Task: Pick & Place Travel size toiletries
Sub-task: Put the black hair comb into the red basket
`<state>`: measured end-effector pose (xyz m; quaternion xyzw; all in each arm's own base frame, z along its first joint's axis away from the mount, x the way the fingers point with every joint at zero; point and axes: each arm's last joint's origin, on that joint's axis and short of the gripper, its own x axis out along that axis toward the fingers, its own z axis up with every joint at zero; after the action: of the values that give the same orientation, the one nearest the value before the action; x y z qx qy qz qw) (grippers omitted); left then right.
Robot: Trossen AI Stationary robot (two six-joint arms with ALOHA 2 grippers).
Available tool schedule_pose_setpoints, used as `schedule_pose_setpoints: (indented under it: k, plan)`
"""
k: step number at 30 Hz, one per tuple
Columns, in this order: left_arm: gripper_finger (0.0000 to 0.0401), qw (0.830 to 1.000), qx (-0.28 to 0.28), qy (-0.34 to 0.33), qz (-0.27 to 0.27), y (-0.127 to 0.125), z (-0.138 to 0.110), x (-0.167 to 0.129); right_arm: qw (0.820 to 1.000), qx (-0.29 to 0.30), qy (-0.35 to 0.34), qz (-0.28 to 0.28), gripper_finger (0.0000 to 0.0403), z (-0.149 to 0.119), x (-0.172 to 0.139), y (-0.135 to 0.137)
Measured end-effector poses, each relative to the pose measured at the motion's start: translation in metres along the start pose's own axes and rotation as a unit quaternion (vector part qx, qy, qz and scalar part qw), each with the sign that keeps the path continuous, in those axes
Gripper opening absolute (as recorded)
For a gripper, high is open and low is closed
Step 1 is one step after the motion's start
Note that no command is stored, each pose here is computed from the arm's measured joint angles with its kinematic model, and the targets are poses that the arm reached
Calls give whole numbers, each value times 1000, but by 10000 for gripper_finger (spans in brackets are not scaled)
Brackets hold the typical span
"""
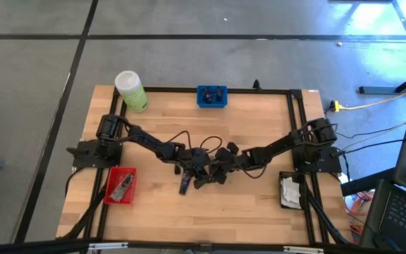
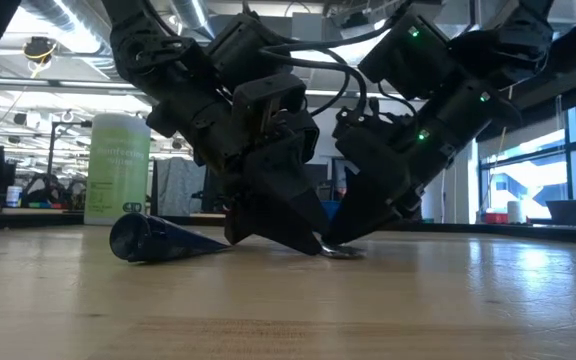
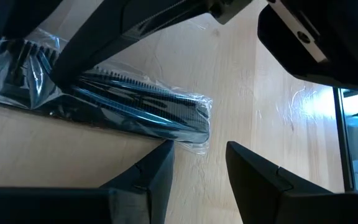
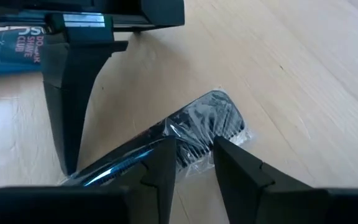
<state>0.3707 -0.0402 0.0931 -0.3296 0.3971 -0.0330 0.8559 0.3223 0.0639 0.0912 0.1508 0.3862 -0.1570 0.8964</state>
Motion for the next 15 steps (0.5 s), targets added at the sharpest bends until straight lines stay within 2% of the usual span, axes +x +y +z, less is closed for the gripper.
schedule_pose_setpoints:
  k: [10,15]
  plan:
    - [145,1000,1,-4,0,0,1,0,1000,-1,7,9,89,-1,0,0]
    - [145,1000,1,-4,0,0,1,0,1000,-1,15,20,33,-1,0,1]
